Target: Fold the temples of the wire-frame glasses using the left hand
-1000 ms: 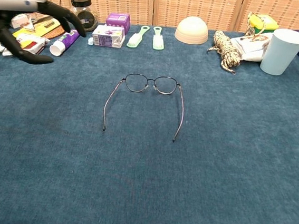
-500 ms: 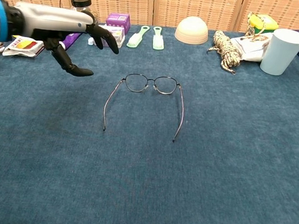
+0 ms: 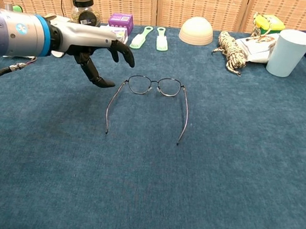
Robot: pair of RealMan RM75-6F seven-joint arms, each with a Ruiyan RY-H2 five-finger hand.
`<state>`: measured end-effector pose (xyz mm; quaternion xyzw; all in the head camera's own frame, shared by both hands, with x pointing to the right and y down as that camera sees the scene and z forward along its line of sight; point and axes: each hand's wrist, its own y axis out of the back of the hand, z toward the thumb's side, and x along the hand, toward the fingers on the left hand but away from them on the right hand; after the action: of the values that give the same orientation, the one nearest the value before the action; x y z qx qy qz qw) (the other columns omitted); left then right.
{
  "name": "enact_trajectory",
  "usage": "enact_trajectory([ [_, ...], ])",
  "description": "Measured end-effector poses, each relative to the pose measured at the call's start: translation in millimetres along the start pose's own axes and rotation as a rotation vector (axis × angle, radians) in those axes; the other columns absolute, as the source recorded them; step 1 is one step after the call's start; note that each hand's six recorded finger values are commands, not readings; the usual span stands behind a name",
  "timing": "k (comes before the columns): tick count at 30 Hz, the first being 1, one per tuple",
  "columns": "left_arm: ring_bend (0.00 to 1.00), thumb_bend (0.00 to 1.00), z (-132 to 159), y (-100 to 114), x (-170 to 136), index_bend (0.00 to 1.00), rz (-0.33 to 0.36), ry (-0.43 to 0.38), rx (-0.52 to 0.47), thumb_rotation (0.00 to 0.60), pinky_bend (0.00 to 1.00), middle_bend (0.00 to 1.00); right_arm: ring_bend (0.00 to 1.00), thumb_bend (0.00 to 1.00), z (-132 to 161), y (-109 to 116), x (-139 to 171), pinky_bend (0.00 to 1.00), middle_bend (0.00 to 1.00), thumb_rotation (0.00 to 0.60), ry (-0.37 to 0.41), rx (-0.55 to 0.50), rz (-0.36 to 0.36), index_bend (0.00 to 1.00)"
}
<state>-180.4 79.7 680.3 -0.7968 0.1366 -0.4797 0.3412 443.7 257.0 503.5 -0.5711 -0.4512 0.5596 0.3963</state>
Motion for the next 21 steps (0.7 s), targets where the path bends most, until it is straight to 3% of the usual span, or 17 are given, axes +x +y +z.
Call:
enact_trajectory([
  [11, 0.18, 0.32, 14, -12, 19, 0.22, -0.027, 0.039, 0.017, 0.483, 0.05, 0.17, 0.15, 0.00, -11, 1, 6, 0.22, 0.12, 0.600, -0.033, 0.006, -0.001, 0.22],
  [21, 0.18, 0.32, 23, -8, 34, 0.22, -0.016, 0.041, 0.008, 0.484, 0.05, 0.17, 0.15, 0.00, -19, 2, 9, 0.22, 0.12, 0.600, -0.062, 0.013, 0.000, 0.22],
])
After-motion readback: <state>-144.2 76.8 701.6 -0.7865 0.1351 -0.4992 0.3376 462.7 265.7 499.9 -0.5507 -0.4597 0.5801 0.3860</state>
